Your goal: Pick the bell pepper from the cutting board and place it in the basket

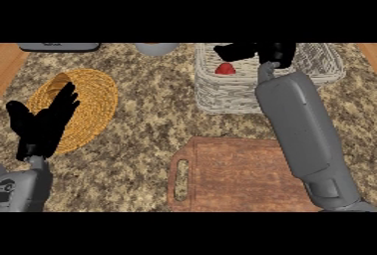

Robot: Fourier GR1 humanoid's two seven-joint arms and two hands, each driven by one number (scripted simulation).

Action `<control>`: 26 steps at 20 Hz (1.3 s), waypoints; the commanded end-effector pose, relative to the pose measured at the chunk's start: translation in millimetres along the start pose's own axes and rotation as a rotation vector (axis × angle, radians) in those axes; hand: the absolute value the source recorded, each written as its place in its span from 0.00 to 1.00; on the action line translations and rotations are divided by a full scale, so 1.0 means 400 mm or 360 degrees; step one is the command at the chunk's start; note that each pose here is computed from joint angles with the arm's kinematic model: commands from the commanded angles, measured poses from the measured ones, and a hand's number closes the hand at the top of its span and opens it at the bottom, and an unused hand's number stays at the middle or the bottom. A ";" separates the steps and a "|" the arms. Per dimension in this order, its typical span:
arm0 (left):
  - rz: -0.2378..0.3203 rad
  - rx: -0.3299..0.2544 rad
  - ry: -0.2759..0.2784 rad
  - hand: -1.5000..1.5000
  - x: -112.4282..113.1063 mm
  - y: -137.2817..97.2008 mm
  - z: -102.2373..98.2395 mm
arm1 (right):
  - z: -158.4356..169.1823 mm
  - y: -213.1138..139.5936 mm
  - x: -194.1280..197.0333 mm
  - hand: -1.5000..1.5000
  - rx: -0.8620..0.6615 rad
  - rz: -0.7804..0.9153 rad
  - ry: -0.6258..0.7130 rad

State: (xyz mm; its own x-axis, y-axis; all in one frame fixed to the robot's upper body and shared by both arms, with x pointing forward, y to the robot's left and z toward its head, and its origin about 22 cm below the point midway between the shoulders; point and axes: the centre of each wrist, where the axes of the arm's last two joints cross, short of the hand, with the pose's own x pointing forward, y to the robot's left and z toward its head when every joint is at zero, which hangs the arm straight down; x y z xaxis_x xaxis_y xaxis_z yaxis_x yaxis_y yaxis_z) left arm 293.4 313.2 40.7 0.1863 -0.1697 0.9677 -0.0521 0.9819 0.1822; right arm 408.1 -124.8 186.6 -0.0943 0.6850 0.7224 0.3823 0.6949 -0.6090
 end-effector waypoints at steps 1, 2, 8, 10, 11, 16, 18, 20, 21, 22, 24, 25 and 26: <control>0.0016 0.0002 0.0012 0.50 0.001 -0.008 0.006 | -0.029 0.006 0.062 0.00 0.0056 -0.0075 -0.0064; -0.0033 0.0014 -0.0010 0.50 -0.055 -0.012 0.009 | -0.035 0.005 0.012 0.00 -0.0016 -0.0132 -0.0069; -0.0010 0.0013 0.0008 0.50 -0.007 0.024 0.021 | -0.063 -0.114 -0.044 0.00 -0.0321 -0.0486 0.0175; -0.0003 0.0025 0.0021 0.50 -0.021 -0.030 0.007 | -0.070 -0.168 -0.096 0.00 -0.0418 -0.0612 0.0235; 0.0016 0.0055 0.0016 0.50 -0.020 0.010 0.021 | -0.078 -0.212 -0.074 0.00 -0.0448 -0.0688 0.0255; 0.0008 0.0024 0.0003 0.50 0.011 0.001 -0.020 | -0.050 -0.359 -0.229 0.00 -0.0355 -0.0699 0.0279; -0.0006 0.0025 0.0013 0.50 0.010 0.026 0.015 | -0.031 -0.415 -0.326 0.00 -0.0309 -0.0763 0.0320; 0.0020 0.0055 0.0009 0.50 0.003 -0.010 0.020 | -0.028 -0.521 -0.293 0.00 -0.0248 -0.0683 0.0284; 0.0019 0.0024 0.0010 0.50 0.017 0.039 0.028 | -0.031 -0.536 -0.367 0.00 -0.0183 -0.0664 0.0320; 0.0022 0.0047 0.0034 0.50 -0.020 0.020 -0.002 | -0.012 -0.576 -0.398 0.00 -0.0159 -0.0669 0.0304; 0.0045 0.0032 0.0013 0.50 -0.013 -0.009 0.045 | 0.016 -0.621 -0.446 0.00 -0.0121 -0.0669 0.0323; 0.0020 0.0043 0.0017 0.50 -0.040 0.014 0.012 | 0.027 -0.640 -0.469 0.00 -0.0078 -0.0672 0.0294; -0.0010 0.0021 0.0003 0.50 0.027 -0.006 0.018 | 0.044 -0.640 -0.500 0.00 -0.0077 -0.0647 0.0297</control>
